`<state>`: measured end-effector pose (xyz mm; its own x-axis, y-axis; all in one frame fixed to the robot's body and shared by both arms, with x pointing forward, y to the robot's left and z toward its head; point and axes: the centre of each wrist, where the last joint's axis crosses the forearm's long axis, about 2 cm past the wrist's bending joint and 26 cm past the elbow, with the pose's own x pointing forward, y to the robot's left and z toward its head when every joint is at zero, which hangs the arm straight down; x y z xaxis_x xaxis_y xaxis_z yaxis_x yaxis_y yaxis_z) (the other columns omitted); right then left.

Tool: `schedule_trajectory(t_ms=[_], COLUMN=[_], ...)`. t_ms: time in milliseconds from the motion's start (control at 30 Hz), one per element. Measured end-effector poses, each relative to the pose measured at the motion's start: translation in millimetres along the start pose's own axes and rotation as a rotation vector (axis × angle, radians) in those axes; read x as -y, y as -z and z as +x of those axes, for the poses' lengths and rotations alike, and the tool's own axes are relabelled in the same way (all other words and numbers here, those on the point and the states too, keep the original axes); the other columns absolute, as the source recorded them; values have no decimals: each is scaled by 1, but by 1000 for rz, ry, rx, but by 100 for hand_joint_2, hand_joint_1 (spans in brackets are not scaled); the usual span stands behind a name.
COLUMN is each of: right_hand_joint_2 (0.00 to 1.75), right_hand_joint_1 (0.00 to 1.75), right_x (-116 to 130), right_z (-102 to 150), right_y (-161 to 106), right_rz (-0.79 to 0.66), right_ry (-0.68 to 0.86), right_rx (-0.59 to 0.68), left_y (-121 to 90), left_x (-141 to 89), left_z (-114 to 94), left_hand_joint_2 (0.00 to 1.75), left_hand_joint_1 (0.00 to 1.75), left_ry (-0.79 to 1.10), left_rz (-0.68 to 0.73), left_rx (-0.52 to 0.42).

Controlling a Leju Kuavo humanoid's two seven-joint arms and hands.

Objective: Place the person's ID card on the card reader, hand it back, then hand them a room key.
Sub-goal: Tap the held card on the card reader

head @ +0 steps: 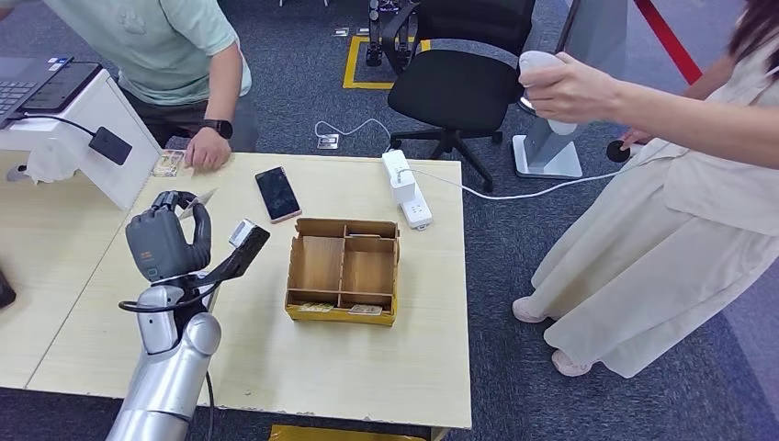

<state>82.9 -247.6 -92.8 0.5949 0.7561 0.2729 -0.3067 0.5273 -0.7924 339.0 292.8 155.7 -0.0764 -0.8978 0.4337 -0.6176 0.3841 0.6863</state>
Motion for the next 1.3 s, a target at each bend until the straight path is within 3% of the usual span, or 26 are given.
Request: schedule_trajectory(t_ms=[500, 1300], right_hand_joint_2=[0, 0], right_hand_joint_1=[0, 0], right_x=[-1, -1], right_z=[-8, -12], right_y=[-4, -6], right_rz=[-8, -11], right_ry=[-2, -24], right_rx=[-15, -17], left_y=[-24, -43], left_x=[8, 5], left_z=[-14, -40], left_hand_joint_2=[175, 175], left_hand_joint_1=[175, 175], left_ry=[-396, -418], left_rz=[-226, -298], left_rx=[-290, -478])
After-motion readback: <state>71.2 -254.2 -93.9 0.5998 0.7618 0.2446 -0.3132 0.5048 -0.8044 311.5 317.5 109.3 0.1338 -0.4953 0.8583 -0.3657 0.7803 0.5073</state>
